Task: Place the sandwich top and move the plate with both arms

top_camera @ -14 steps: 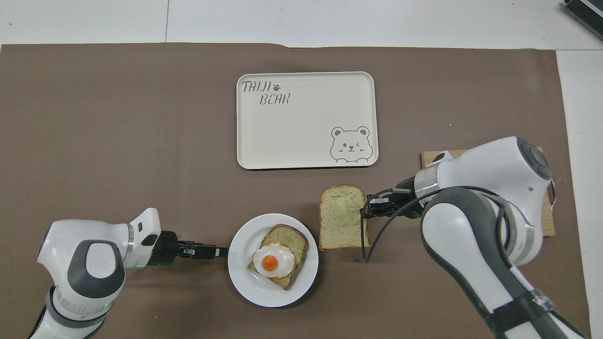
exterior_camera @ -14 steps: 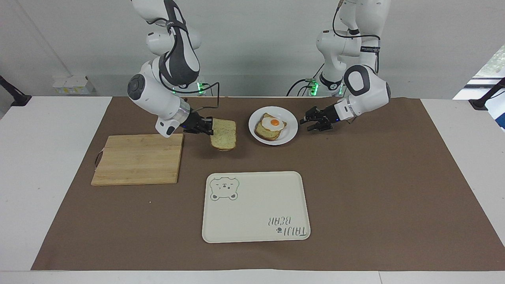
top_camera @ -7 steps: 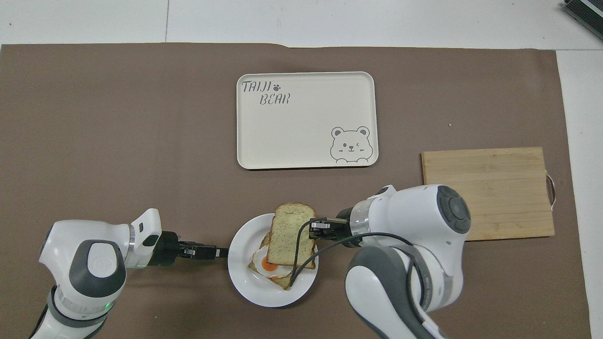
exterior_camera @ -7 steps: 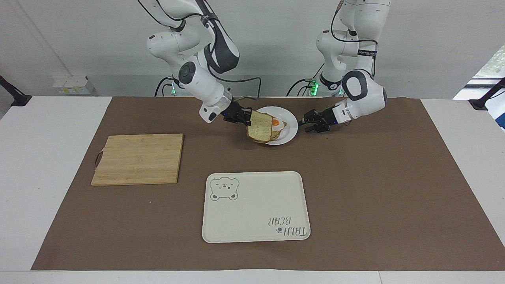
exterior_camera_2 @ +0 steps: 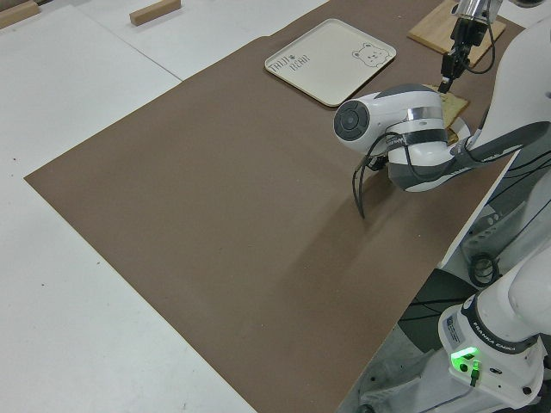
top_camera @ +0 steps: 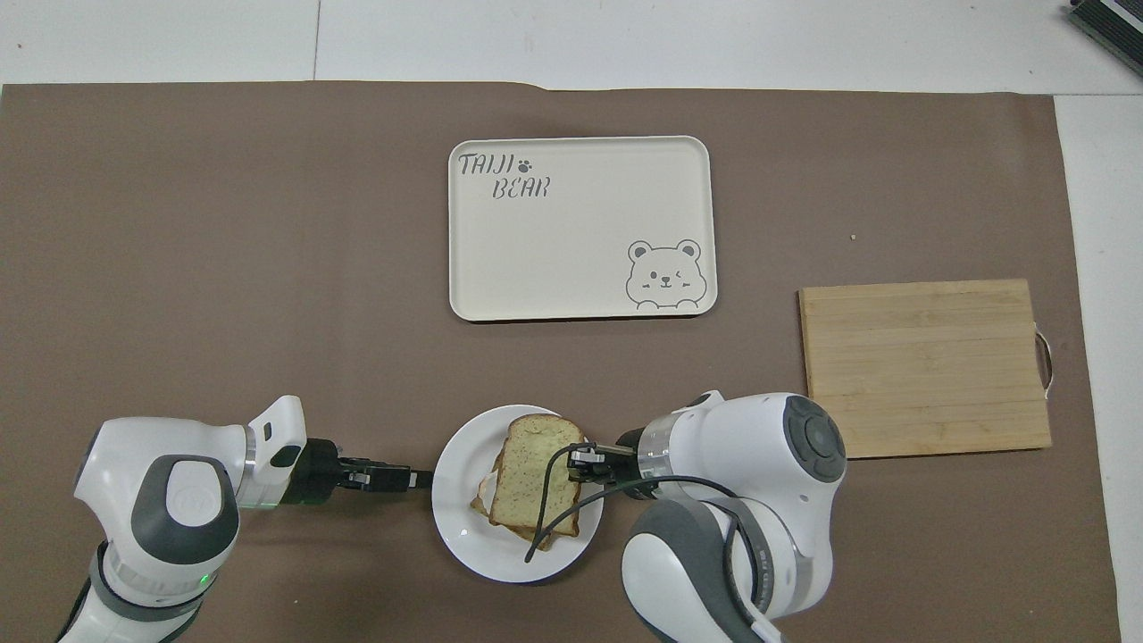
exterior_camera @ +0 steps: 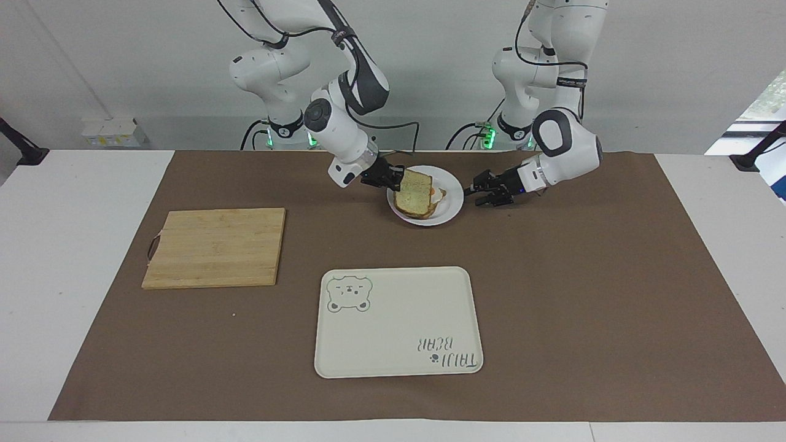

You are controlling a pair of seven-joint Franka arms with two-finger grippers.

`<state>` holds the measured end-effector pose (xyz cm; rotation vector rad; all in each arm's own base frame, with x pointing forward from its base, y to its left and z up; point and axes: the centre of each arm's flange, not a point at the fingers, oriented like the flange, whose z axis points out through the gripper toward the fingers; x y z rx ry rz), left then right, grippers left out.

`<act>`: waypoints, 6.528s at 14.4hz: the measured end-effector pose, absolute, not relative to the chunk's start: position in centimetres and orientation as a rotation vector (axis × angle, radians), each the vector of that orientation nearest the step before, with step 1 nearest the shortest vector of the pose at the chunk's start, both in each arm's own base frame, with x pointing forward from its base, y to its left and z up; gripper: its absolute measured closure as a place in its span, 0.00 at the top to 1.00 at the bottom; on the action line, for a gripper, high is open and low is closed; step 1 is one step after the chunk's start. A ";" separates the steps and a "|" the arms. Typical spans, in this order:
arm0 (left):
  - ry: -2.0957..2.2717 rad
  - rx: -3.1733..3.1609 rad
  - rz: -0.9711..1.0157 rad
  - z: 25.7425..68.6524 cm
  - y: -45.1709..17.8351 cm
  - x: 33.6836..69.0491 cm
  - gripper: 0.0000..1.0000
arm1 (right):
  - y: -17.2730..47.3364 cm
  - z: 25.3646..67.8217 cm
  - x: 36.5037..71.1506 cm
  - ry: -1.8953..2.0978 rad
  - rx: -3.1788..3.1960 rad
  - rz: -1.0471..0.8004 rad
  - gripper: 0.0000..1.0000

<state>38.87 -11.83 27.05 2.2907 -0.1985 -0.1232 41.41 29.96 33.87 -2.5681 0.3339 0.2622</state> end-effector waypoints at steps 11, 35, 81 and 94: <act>-0.196 2.290 -0.127 26.9 -11.9 38.8 0.57 | 29.6 37.3 44.0 0.388 -2.517 0.149 0.99; 0.074 2.109 0.082 30.5 -16.0 50.0 0.05 | -3.5 60.7 54.1 -0.018 -3.156 0.130 1.00; -0.429 2.905 0.370 54.7 -6.6 62.7 1.00 | -2.4 61.3 54.4 0.024 -3.137 0.162 1.00; -0.508 3.051 0.210 69.2 -1.2 53.0 1.00 | -2.4 61.3 54.4 0.024 -3.137 0.162 1.00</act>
